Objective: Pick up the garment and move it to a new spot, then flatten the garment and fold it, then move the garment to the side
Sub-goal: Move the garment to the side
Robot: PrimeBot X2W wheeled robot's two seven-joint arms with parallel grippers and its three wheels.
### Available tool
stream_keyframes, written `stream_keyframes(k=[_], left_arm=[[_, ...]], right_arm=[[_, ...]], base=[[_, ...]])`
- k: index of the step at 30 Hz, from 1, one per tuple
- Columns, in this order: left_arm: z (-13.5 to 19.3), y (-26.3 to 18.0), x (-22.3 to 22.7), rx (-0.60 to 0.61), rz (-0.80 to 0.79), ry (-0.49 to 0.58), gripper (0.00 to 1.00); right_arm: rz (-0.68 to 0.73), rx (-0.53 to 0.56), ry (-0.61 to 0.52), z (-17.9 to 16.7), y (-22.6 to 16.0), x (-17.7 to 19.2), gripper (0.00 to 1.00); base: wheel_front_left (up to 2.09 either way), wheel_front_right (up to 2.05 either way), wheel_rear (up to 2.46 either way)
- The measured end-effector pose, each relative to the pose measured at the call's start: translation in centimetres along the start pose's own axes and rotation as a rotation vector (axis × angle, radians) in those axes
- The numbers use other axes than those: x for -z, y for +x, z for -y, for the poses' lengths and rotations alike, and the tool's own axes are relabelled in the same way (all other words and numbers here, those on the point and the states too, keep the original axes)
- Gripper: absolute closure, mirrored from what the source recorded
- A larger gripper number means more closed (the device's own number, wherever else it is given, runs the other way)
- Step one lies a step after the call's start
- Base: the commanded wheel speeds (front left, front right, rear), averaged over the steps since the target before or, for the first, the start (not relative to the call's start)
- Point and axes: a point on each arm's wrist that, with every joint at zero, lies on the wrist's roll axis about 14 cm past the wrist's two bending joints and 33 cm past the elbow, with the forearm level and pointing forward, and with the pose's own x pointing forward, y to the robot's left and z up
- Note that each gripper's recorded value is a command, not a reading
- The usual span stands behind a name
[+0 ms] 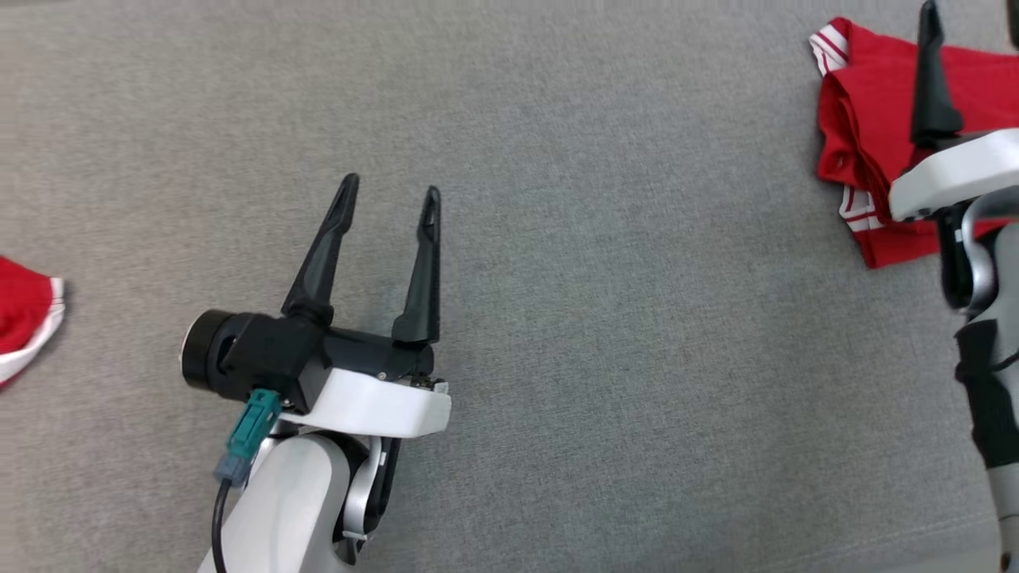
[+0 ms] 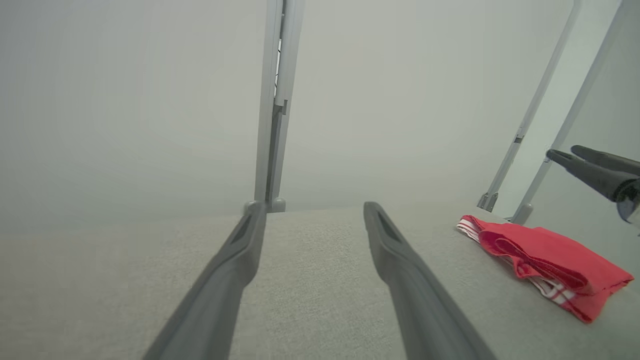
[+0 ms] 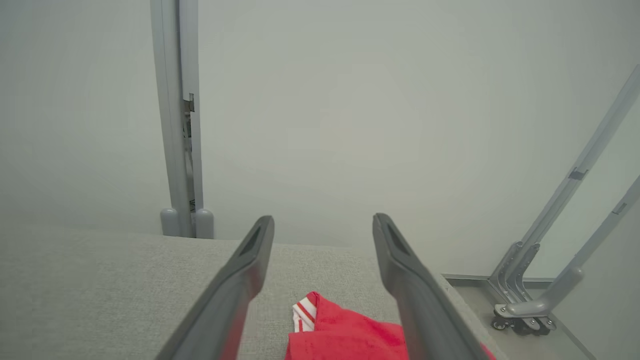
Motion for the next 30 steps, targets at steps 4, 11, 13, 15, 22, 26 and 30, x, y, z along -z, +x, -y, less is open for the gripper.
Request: stream_keyframes(k=[4, 11, 13, 15, 22, 26, 30], left_arm=[[-1.8, -1.3, -1.0, -0.074, 0.016, 0.023, 0.00], [-3.5, -4.1, -2.9, -0.152, 0.042, 0.089, 0.00], [-4.0, -5.2, -3.4, -0.182, 0.046, 0.092, 0.00], [-4.3, -6.2, -3.9, -0.204, 0.052, 0.090, 0.00], [-5.3, -9.7, -6.0, -0.273, 0.091, 0.107, 0.00], [-5.6, -12.0, -6.0, -0.297, 0.085, 0.101, 0.00], [-5.9, -13.9, -5.9, -0.316, 0.077, 0.098, 0.00]], right_arm=[[0.034, -0.068, 0.086, -3.6, -0.5, -1.2, 0.00], [0.050, -0.175, 0.208, -9.2, -3.1, -2.3, 0.00], [0.058, -0.195, 0.223, -10.1, -4.1, -2.7, 0.00], [0.067, -0.208, 0.245, -10.8, -5.2, -3.2, 0.00], [0.072, -0.226, 0.292, -12.4, -10.1, -3.4, 0.00], [0.043, -0.218, 0.307, -12.6, -13.2, -2.3, 0.00], [0.053, -0.202, 0.304, -12.0, -15.5, -2.3, 0.00]], base=[[0.00, 0.00, 0.00], [0.00, 0.00, 0.00], [0.00, 0.00, 0.00], [0.00, 0.00, 0.00], [0.00, 0.00, 0.00], [0.00, 0.00, 0.00], [0.00, 0.00, 0.00]])
